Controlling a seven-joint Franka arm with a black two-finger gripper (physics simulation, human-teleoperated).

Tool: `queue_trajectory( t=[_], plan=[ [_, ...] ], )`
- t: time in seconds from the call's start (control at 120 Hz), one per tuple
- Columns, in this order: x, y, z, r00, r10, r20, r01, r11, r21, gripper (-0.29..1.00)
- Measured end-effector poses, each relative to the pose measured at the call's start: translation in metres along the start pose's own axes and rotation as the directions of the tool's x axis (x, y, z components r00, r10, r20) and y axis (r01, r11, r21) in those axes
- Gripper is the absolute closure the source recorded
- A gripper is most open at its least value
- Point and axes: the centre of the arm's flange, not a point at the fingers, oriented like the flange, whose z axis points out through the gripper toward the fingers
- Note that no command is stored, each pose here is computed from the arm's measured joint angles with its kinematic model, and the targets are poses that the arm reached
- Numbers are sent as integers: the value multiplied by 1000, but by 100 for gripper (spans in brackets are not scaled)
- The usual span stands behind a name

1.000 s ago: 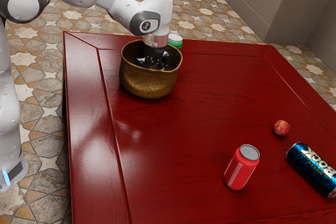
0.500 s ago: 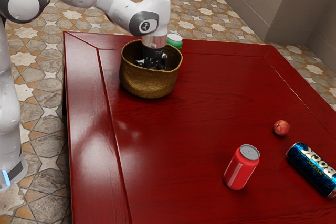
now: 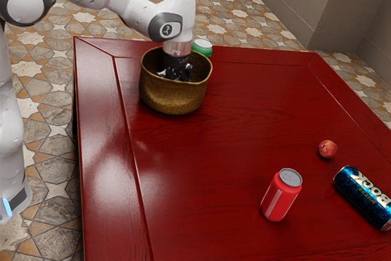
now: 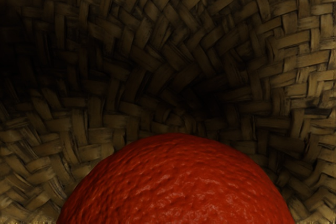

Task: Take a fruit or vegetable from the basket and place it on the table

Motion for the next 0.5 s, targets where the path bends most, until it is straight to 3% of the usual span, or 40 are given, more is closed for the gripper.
queue_trajectory(
  t=[0.5],
  plan=[
    [-4, -10, -41, 1000, 4, 10, -3, 997, -72, 35]
  ],
)
